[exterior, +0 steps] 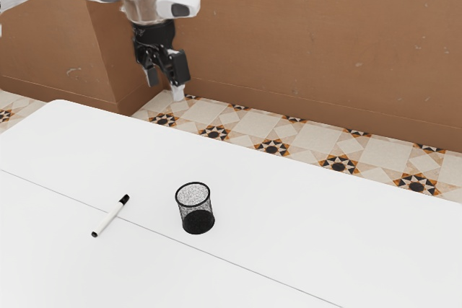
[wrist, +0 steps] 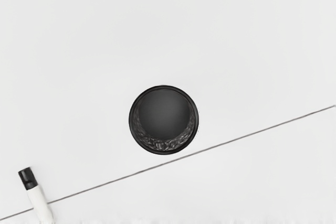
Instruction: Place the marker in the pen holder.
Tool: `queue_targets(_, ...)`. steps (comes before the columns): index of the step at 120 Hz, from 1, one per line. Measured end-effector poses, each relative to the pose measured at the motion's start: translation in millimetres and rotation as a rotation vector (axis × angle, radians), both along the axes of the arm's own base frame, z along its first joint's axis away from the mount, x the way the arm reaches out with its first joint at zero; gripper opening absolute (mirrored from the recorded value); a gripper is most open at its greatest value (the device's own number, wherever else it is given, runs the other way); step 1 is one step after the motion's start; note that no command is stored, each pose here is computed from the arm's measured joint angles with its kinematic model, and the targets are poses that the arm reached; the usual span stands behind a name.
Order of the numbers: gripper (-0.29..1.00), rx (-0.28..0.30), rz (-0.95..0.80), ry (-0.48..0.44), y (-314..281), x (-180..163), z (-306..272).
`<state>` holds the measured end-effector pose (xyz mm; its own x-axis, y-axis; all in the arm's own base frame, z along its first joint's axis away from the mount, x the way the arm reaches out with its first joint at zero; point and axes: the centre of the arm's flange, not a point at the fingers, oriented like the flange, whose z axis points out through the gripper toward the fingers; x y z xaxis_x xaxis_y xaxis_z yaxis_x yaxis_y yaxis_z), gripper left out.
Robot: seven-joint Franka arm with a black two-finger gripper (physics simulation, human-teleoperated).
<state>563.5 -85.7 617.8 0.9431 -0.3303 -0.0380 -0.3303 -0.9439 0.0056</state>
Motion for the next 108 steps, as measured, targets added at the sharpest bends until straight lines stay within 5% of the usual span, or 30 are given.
queue_targets(24, 0.70, 0.029, -0.007, 0.082, 26.2, -2.9, -52.2)
queue_targets(45, 0.70, 0.058, 0.130, 0.225, 136.4, -15.1, -228.9)
queue_targets(84, 0.70, 0.060, 0.103, 0.096, 168.7, -2.6, -307.5)
queue_targets(108, 0.70, 0.027, 0.186, 0.102, 194.4, -18.5, -343.0)
